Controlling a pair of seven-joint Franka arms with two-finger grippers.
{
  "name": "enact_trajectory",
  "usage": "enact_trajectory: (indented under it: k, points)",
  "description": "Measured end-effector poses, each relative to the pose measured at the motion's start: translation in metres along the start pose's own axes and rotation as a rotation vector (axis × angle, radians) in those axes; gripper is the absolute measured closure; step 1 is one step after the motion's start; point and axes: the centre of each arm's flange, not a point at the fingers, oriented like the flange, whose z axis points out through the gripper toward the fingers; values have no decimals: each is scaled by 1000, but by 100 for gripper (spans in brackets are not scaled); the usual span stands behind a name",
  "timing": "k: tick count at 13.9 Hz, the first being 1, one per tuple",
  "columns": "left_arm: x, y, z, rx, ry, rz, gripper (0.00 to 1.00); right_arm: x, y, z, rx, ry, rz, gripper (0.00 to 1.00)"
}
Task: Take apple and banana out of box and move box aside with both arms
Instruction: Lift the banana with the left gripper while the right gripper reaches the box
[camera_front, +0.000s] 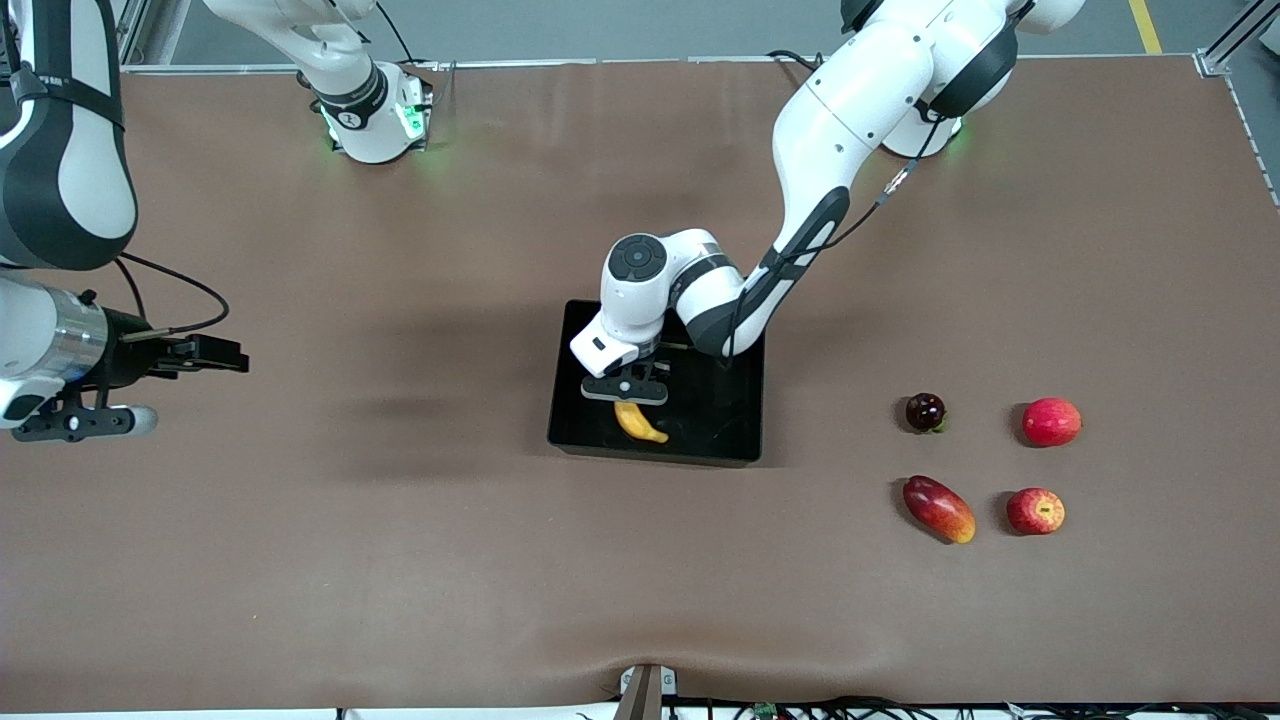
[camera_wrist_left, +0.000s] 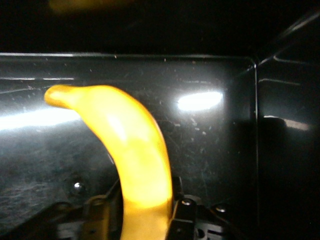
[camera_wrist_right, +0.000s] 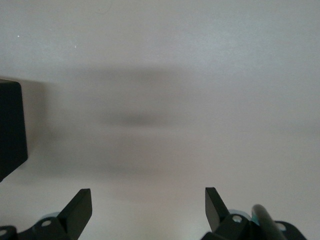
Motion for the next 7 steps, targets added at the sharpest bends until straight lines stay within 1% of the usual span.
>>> enact_trajectory:
  k: [2,3,5,6,7]
  points:
    - [7,-1,-7,-6,14,-5,64,0,-5,2,11,-9,-5,0]
    - [10,-1,-13,-3,20,-6,64,0,-10,5,28,-14,0,0]
    - [17,-3,-29,25,22,8,64,1,-24,11,85,-26,47,0]
    - [21,-4,-40,42,23,21,64,2,-35,13,106,-32,71,0]
    - [24,-4,-52,55,27,29,64,3,-49,16,111,-38,87,0]
